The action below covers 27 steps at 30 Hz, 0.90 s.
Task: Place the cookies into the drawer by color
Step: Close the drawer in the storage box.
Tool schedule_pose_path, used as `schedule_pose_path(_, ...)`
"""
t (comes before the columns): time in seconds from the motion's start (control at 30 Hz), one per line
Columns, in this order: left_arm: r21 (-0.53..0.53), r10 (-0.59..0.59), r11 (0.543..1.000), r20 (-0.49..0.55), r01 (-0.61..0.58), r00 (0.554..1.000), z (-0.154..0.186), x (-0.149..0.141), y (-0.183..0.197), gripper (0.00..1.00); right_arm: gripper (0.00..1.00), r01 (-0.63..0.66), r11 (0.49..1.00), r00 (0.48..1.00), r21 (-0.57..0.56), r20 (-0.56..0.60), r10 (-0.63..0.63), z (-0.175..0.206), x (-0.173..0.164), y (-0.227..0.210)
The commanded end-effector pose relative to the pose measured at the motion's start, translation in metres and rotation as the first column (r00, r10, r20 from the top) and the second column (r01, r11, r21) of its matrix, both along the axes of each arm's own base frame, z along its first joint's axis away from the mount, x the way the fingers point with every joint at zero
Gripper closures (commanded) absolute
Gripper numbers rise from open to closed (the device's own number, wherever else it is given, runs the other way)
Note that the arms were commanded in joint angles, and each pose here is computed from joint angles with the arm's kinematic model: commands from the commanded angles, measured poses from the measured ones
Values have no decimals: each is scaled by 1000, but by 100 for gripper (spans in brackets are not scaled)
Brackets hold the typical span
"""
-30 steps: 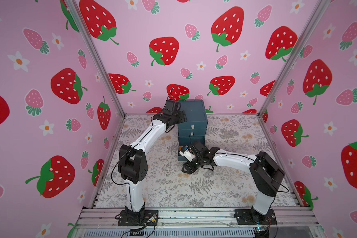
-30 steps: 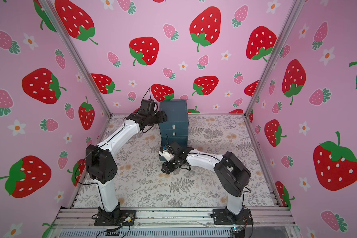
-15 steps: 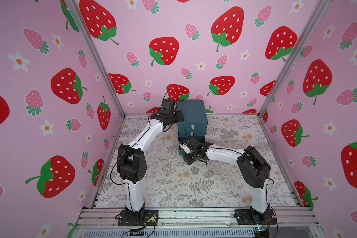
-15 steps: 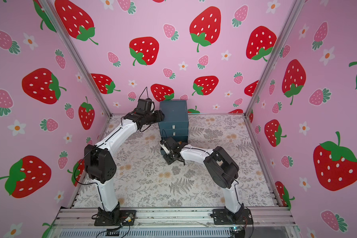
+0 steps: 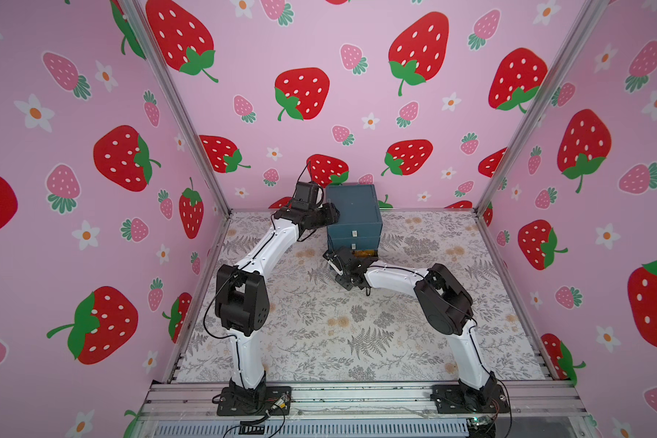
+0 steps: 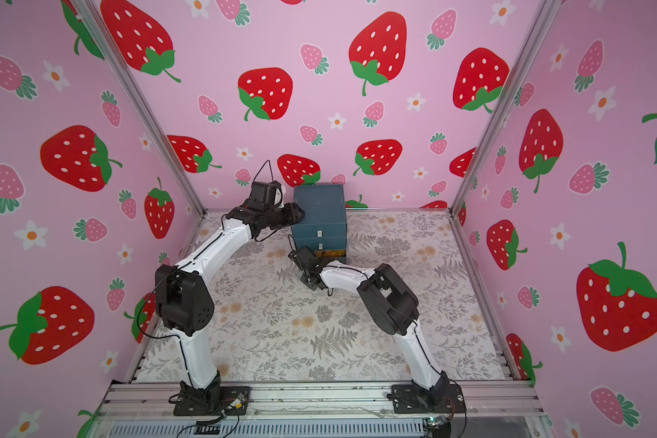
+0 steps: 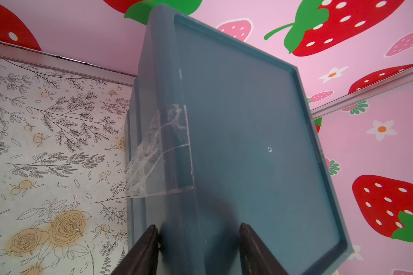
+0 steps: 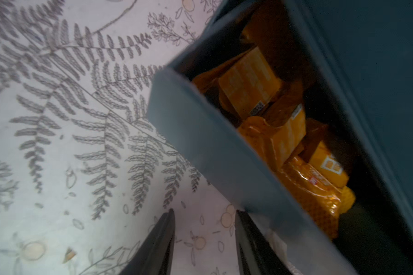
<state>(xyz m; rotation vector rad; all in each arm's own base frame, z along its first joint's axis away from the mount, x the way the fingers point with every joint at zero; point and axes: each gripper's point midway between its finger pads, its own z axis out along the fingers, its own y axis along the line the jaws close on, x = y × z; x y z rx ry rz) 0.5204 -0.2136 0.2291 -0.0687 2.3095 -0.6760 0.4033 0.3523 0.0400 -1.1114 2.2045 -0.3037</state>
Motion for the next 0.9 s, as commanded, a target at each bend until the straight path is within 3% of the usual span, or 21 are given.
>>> schedule_pose_path(0.0, 96, 8, 995, -158, 7, 987, -57, -20, 14, 43, 54, -25, 997, 991, -79, 128, 35, 22, 25, 3)
schedule_pose_path(0.2, 87, 14, 996, -153, -1, 988, -57, -21, 14, 42, 56, -55, 983, 980, -178, 180, 87, 17, 43, 10)
schedule_pose_path(0.33, 90, 13, 996, -158, 2, 987, -58, -22, 14, 42, 63, -39, 972, 967, -231, 235, 95, 20, 48, 11)
schedule_pose_path(0.47, 104, 32, 994, -153, -16, 988, -58, -24, 17, 38, 65, -48, 982, 959, -181, 265, 95, 33, 46, 19)
schedule_pose_path(0.6, 124, 79, 990, -84, -68, 993, -27, -26, 28, 28, 62, -101, 993, 947, -59, 299, 114, 66, 21, 33)
schedule_pose_path(0.63, 122, 94, 989, -60, -86, 994, -15, -30, 31, 24, 59, -116, 993, 941, -28, 317, 118, 78, 12, 34)
schedule_pose_path(0.67, 124, 103, 987, -34, -98, 994, -4, -37, 33, 6, 52, -132, 991, 933, -3, 338, 125, 93, 3, 36)
schedule_pose_path(0.7, 133, 114, 985, -13, -111, 993, 5, -44, 36, 0, 43, -138, 990, 928, 18, 352, 123, 105, -5, 35)
schedule_pose_path(0.8, 205, 143, 967, 62, -153, 988, 27, -75, 52, 0, 16, -121, 985, 917, 125, 394, 63, 143, -27, 18)
schedule_pose_path(0.83, 228, 161, 957, 85, -177, 983, 30, -86, 61, 0, 3, -109, 977, 911, 182, 412, 24, 158, -33, 7)
schedule_pose_path(0.87, 245, 156, 953, 112, -180, 981, 33, -96, 68, 0, 1, -100, 970, 901, 221, 435, -6, 169, -40, -6)
